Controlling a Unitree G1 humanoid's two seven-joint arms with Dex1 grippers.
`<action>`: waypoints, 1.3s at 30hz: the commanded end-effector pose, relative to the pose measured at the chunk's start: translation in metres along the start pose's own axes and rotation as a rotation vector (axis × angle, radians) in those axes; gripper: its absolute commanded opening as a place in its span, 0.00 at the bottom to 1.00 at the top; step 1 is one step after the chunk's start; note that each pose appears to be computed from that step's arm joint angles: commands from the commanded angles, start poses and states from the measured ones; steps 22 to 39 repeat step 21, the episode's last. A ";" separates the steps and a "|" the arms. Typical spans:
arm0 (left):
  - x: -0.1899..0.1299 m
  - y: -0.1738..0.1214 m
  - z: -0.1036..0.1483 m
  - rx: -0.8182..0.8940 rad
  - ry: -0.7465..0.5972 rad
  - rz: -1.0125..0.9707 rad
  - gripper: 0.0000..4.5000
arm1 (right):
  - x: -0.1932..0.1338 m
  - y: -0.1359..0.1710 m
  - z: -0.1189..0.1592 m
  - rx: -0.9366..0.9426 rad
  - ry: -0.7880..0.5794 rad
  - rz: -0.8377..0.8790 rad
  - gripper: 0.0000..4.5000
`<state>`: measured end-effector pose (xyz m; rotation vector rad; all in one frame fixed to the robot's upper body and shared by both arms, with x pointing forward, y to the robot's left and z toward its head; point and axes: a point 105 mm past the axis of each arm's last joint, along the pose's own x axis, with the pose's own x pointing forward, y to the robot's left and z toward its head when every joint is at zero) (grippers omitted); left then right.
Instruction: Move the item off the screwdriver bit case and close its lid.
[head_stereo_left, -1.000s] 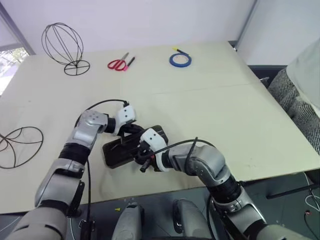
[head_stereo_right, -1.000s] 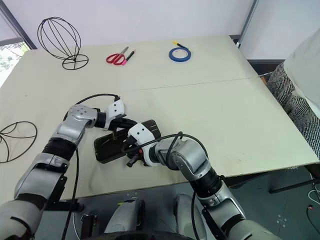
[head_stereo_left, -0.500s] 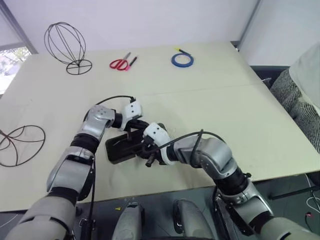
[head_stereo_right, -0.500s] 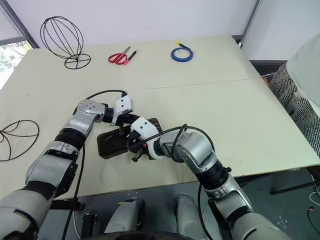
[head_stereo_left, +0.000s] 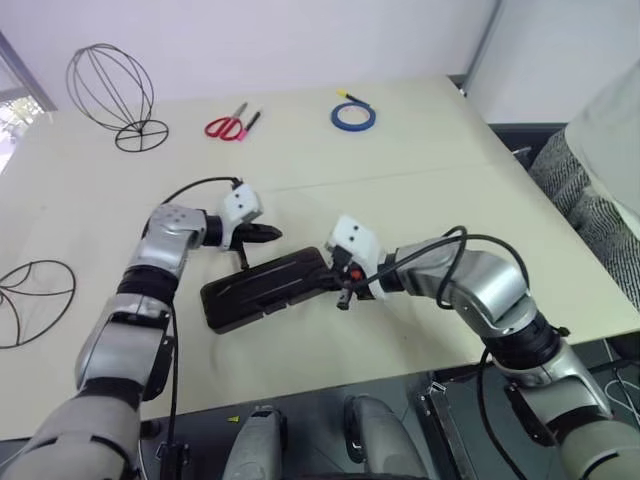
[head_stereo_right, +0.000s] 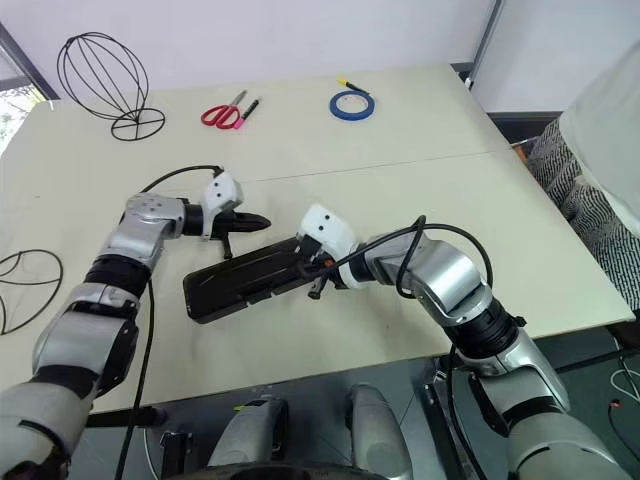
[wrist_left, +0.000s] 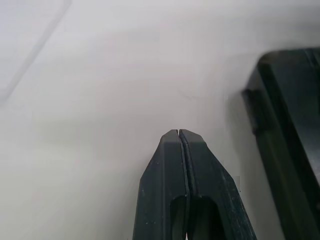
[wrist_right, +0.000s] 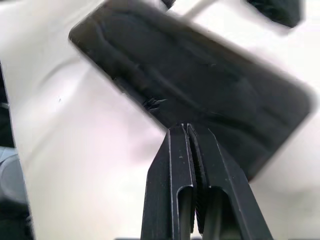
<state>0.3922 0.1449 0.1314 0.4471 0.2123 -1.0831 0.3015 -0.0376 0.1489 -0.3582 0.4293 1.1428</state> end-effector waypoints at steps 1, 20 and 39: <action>-0.026 0.004 0.020 0.002 -0.070 0.078 0.00 | -0.021 -0.021 0.028 -0.083 -0.108 -0.097 0.02; -0.111 -0.108 0.033 -0.286 -0.096 0.204 0.00 | -0.077 -0.029 -0.001 -0.125 -0.127 -0.181 0.02; -0.113 -0.110 0.032 -0.300 -0.097 0.208 0.00 | -0.078 -0.029 -0.002 -0.123 -0.130 -0.179 0.02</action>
